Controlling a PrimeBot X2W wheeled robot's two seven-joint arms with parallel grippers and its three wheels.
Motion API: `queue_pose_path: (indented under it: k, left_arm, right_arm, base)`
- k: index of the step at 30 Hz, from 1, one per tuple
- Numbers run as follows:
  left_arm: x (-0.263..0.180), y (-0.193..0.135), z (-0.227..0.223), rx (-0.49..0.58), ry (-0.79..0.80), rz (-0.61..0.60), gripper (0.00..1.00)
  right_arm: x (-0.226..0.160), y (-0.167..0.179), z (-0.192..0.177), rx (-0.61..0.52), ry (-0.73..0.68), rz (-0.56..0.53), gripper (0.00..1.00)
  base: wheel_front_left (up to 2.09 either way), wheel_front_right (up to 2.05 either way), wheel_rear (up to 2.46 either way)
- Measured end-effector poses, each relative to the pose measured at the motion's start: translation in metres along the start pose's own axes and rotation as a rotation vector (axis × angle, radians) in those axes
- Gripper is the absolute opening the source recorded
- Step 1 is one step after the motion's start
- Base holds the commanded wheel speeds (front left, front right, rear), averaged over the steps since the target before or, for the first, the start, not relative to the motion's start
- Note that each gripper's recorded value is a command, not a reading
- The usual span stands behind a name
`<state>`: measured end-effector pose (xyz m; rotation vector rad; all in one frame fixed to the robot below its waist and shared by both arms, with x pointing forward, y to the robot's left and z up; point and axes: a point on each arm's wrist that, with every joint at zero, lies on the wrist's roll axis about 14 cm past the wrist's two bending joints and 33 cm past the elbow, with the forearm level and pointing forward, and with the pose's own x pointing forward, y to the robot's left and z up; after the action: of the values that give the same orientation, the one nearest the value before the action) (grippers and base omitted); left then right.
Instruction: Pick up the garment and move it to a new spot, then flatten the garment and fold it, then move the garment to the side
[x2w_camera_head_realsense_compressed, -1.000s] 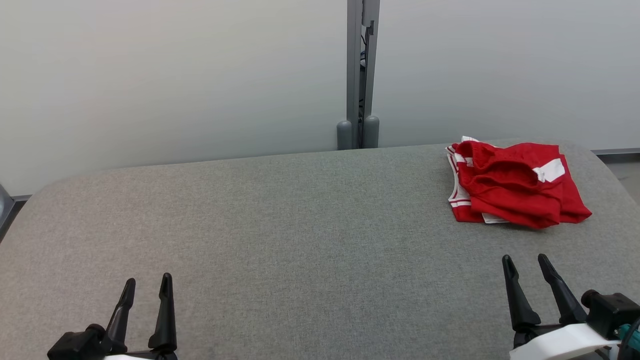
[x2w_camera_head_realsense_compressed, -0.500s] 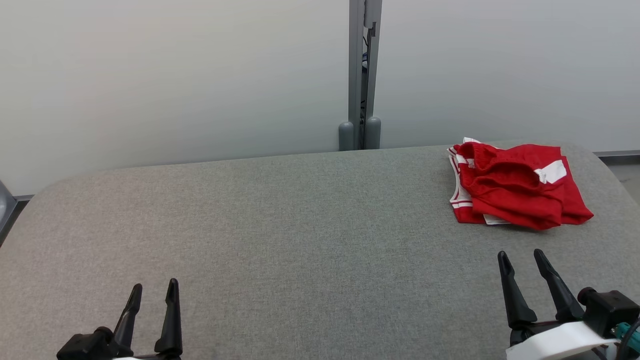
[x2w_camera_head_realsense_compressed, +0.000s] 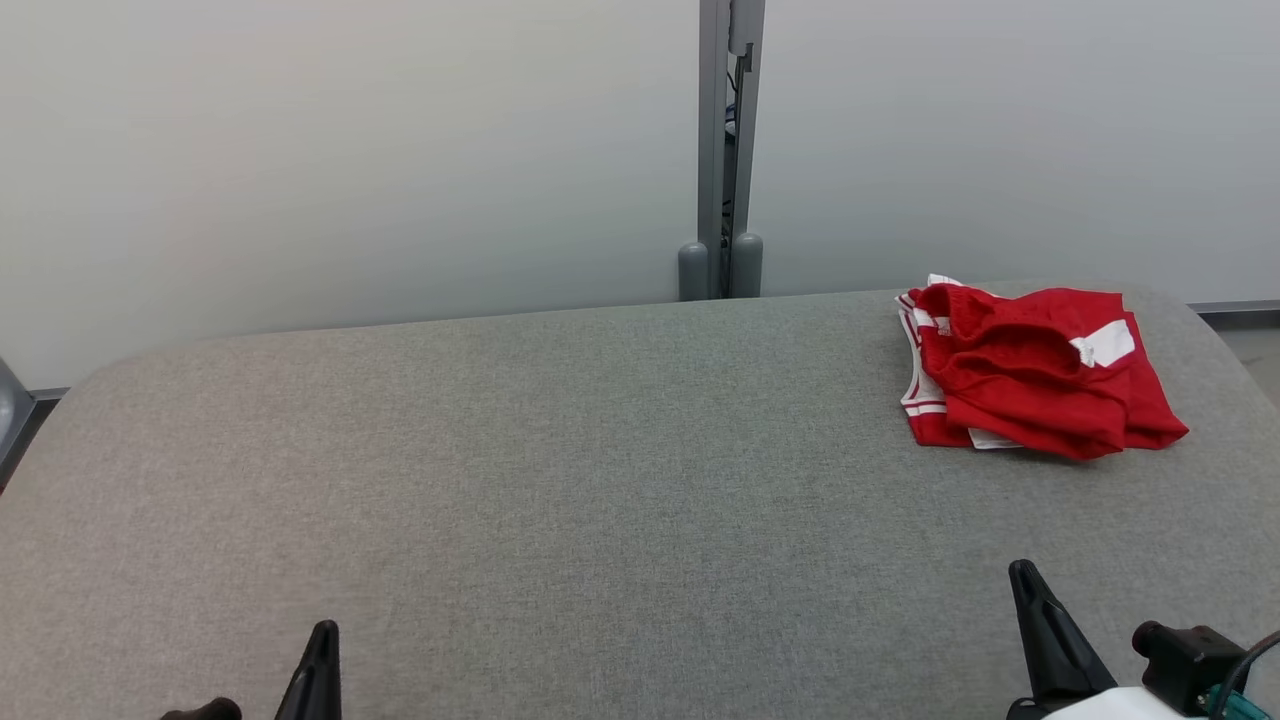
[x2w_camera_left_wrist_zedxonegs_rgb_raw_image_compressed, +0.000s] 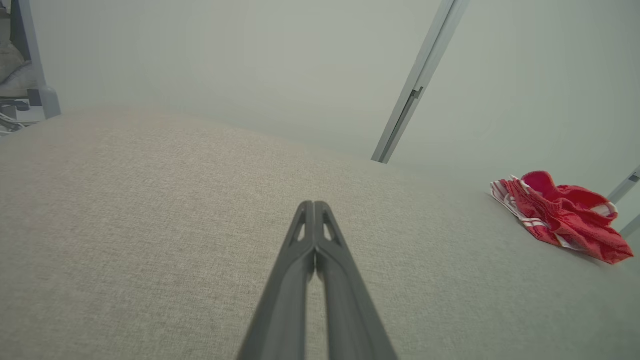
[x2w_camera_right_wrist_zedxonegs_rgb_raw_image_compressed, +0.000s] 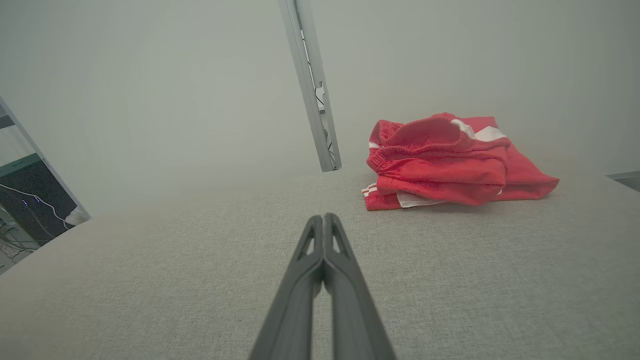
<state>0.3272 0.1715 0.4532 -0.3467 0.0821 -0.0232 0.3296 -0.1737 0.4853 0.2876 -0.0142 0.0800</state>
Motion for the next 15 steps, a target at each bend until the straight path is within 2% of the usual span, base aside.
queue_pose_path:
  k: [15]
  left_arm:
    - [0.003,0.044,0.015,-0.238,-0.004,0.154,0.00]
  right_arm:
    - [0.026,0.025,0.004,0.278,-0.006,0.035,0.00]
  base:
    - [0.00,0.00,0.00]
